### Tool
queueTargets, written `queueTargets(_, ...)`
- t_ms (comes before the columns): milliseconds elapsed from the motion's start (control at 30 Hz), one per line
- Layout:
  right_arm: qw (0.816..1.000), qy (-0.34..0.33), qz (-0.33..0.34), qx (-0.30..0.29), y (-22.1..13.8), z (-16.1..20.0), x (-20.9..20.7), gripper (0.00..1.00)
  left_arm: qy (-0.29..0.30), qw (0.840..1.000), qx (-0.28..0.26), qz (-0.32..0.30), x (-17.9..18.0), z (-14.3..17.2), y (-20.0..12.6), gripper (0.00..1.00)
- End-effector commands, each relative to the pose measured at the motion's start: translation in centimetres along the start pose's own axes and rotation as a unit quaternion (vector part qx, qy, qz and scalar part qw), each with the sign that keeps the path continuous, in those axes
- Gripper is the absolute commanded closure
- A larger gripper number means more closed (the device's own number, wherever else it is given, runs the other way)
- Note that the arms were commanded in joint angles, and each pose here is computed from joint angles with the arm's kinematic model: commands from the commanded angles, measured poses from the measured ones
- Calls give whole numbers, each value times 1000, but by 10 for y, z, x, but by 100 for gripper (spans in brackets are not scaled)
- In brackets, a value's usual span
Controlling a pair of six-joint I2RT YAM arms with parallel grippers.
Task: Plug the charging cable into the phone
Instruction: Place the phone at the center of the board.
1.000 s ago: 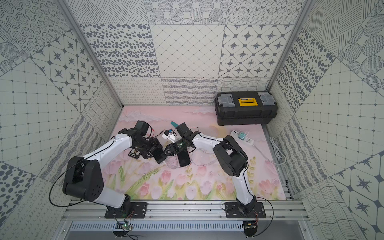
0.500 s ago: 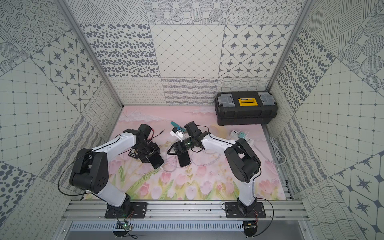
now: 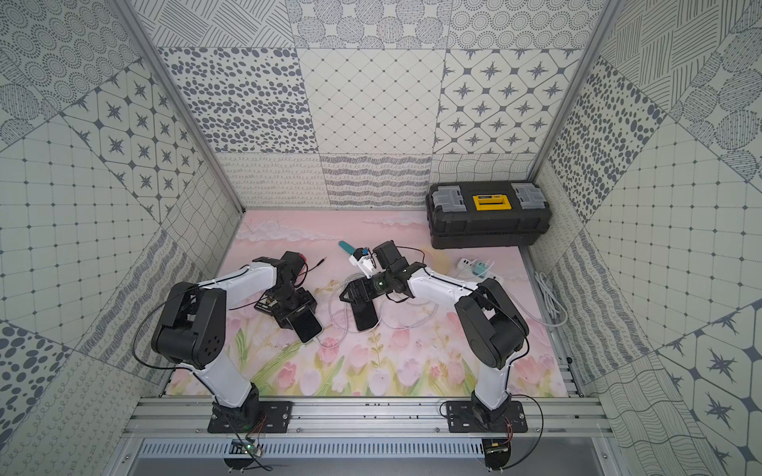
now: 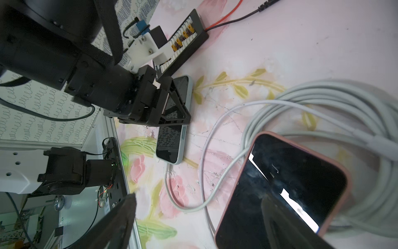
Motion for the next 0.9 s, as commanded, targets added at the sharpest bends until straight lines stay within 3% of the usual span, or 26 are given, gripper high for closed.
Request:
queueTargets(0,1000,-8,17,-16,-8,-5,1,3,4,999,10,-45,15,4,0,39)
queueTargets(67,1000,-8,16,-16,-8,-5,1,3,5,999,6,-46,16,4,-2,26)
queueTargets(133,1000,-9,17,-16,-8,-5,1,3,4,999,3,-50,17,4,-3,5)
queueTargets(167,1000,-8,18,-17,-8,-5,0,3,3,999,1,-53,18,4,-4,2)
queueTargets(400,999,-4,35,-19,-11,-6,-3,4,-1,999,-23,-37,22,7,-26,1)
queueTargets(567,996,32,78,-38,-26,-10,-16,7,22,995,-95,19,20,24,-84,1)
queueTargets(667,990,53,115,-55,-40,-12,-25,8,36,992,-104,57,7,42,-104,4)
queueTargets(867,980,102,151,-77,-65,-7,-43,12,87,992,-83,44,-42,84,-88,8)
Point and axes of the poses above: each gripper's point midway between its finger pads, its own y axis out along the fingers, its own x axis along the line the jaws close on, z = x × y, the point moved 7 cm from there along -y, back along the fingers, and after that the axes turned 12 degrees about -y, right-handed, at the moved point
